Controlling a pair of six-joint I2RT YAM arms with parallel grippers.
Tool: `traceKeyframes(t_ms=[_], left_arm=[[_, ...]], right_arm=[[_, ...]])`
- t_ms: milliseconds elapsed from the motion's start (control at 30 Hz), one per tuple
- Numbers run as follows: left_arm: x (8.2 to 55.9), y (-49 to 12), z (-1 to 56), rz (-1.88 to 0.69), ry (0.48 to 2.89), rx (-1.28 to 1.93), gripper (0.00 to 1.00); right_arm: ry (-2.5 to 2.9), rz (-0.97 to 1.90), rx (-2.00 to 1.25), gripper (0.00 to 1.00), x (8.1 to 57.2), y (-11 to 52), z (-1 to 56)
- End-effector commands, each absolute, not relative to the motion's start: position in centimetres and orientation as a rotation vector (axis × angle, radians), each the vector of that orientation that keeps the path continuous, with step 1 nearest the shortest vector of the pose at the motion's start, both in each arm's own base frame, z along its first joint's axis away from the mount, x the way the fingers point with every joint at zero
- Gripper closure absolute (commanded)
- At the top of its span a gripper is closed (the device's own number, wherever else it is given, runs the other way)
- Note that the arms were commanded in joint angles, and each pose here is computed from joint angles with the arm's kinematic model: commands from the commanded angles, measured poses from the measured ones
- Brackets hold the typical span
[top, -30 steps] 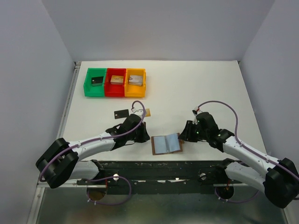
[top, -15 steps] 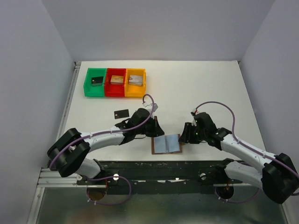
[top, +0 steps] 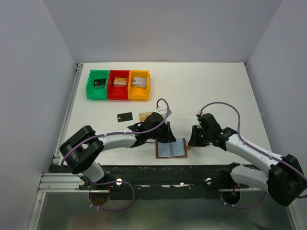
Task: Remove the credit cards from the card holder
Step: Remove the credit card from the card holder.
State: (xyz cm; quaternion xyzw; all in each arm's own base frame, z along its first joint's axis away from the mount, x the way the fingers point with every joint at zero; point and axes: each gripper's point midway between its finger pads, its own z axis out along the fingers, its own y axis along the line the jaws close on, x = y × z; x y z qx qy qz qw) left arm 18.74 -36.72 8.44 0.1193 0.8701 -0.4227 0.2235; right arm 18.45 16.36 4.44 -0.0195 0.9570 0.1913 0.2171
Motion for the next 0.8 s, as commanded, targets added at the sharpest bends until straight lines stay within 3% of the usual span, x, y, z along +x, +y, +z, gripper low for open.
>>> traceKeyframes(t_ms=[0, 433, 767], left_arm=[[18.4, -36.9, 7.6, -1.177, 2.417, 0.336, 1.00], [17.9, -36.2, 5.9, -1.153, 2.453, 0.327, 1.00], [18.1, -35.2, 7.0, -1.120, 2.428, 0.328, 1.00]], right_arm=[[2.681, 0.448, -0.056, 0.66, 18.6, 15.4, 4.4], [2.747, 0.452, -0.075, 0.68, 18.7, 16.1, 2.6], [2.570, 0.554, -0.079, 1.00, 19.9, 16.9, 5.9]])
